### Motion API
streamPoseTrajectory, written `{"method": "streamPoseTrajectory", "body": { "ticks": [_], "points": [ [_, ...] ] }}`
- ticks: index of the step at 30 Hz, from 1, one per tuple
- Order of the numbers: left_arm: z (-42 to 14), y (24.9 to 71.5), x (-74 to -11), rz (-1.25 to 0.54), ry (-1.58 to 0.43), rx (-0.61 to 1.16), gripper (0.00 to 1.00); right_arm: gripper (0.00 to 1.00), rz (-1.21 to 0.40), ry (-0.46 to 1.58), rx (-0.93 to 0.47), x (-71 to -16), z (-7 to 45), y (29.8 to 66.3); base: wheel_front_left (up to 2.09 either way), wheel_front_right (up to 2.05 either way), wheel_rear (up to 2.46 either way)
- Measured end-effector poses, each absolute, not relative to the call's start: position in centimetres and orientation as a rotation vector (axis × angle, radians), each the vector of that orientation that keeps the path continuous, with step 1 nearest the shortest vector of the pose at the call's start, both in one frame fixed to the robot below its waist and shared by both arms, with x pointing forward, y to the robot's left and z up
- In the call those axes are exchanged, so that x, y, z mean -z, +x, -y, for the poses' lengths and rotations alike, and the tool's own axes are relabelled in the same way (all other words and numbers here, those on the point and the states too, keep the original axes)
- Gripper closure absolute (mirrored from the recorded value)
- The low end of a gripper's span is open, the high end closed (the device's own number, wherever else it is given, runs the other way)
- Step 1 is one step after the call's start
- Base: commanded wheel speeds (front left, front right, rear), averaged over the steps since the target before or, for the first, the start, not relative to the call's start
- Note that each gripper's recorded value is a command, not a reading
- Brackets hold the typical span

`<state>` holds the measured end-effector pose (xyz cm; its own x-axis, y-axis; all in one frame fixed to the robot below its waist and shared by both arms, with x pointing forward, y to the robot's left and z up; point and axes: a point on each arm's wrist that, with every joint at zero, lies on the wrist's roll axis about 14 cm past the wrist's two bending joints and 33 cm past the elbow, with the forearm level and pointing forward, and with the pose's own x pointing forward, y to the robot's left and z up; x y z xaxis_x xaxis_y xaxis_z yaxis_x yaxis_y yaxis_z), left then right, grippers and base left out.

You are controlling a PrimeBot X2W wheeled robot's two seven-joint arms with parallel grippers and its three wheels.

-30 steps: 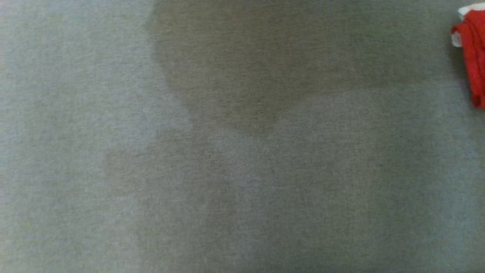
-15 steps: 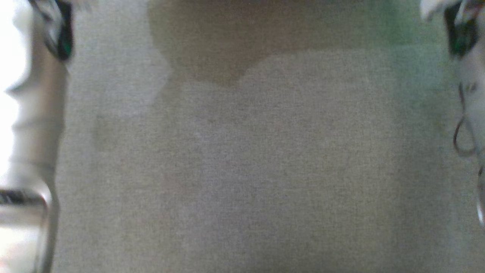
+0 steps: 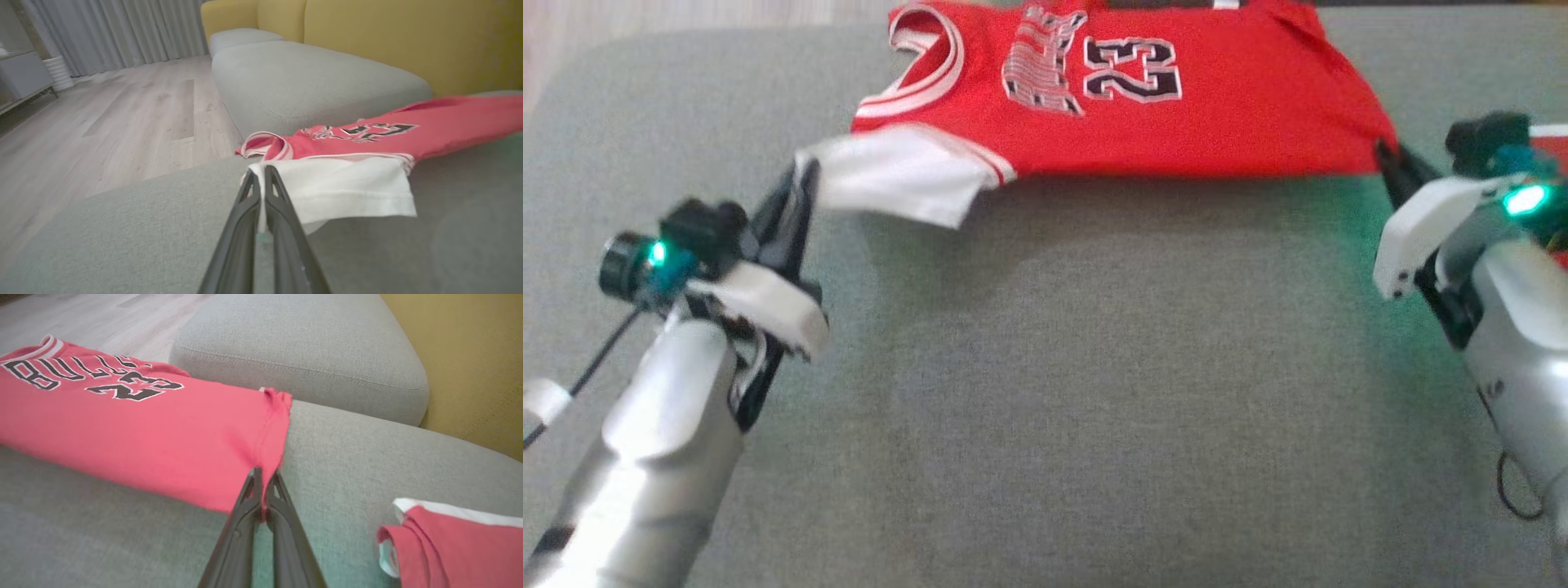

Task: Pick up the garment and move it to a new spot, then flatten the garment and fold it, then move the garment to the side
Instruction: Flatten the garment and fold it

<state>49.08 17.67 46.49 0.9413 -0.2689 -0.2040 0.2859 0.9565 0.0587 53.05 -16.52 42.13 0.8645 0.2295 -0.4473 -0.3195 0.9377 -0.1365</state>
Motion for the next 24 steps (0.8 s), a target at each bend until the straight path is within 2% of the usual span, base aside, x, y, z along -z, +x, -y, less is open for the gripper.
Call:
{"method": "streamPoseTrajectory", "body": {
  "ticks": [6, 24],
  "points": [
    [-17.4, 44.5, -45.1, -0.296, 0.166, 0.369, 1.0, 1.0, -0.51, -0.229, -0.337, -41.8, 16.5, 49.4, 0.0, 0.0, 0.0],
    [-14.9, 30.1, -44.2, -0.527, 0.123, 0.524, 1.0, 1.0, -0.807, -0.103, -0.458, -39.6, 17.7, 35.4, 0.0, 0.0, 0.0]
  ]
}}
